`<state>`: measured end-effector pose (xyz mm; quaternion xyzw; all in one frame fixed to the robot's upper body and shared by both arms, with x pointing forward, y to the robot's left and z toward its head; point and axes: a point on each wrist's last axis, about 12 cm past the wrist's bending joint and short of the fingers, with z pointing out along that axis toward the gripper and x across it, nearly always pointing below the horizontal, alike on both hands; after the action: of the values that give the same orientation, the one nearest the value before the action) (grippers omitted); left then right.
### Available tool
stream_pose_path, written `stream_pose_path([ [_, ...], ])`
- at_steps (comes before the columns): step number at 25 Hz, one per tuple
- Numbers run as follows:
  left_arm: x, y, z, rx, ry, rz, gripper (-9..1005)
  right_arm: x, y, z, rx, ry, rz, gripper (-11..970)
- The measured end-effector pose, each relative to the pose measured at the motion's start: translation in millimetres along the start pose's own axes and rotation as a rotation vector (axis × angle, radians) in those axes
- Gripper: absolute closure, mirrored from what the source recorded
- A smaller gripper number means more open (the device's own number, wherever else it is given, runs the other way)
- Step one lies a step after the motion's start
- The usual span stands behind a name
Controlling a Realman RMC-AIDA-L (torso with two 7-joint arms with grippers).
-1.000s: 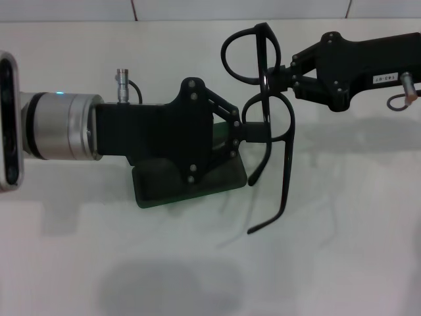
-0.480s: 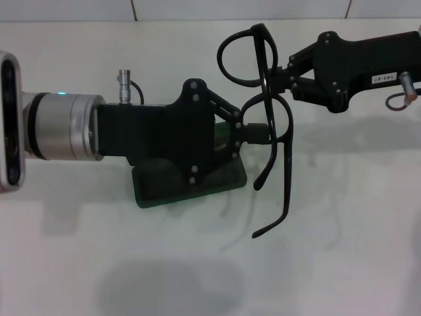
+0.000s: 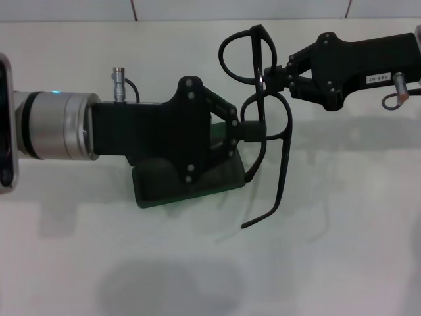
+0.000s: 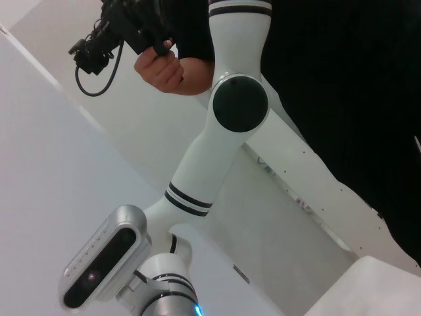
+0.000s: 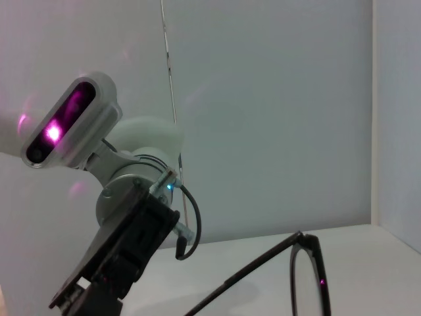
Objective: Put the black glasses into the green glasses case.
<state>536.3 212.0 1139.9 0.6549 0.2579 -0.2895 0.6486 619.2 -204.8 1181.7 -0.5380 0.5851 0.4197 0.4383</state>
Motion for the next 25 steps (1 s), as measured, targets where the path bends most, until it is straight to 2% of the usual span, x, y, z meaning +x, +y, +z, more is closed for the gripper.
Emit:
stream_pose_path([
  [25, 1.4, 1.8, 7.9, 0.025, -0.01, 0.005, 997, -8.9, 9.0, 16.1, -0.087, -0.053, -0.006, 921],
])
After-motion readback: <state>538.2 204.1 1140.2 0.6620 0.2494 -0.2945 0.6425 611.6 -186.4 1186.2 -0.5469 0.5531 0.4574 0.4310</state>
